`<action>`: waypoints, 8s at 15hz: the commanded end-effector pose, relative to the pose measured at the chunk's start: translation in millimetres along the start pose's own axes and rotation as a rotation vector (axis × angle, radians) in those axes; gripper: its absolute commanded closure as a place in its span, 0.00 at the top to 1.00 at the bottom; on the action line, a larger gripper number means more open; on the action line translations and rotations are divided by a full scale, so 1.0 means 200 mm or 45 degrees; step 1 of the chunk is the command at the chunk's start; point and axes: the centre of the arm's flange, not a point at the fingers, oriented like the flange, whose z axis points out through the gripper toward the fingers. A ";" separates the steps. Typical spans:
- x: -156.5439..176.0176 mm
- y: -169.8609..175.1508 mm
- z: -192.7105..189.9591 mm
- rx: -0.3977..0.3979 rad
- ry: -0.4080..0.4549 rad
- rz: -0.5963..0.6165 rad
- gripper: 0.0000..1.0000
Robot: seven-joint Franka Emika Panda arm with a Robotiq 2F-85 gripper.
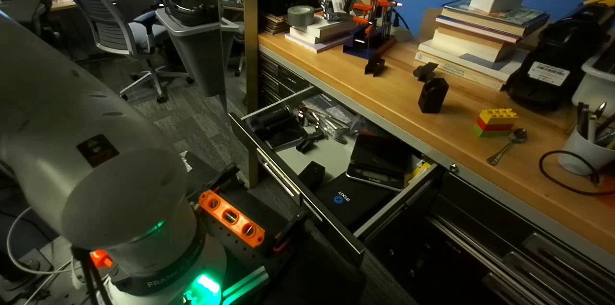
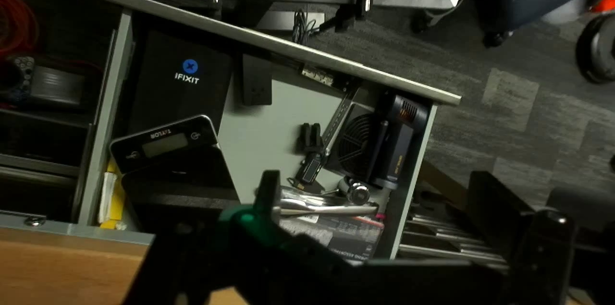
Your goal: Put the black objects into the the drawer then close the drawer.
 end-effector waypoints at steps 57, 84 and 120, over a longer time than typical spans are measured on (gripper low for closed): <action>1.13 0.73 0.90 -0.260 0.461 0.958 0.27; 0.58 0.16 1.65 0.061 -0.804 0.070 0.27; 0.68 0.17 1.93 -0.085 -0.781 0.187 0.88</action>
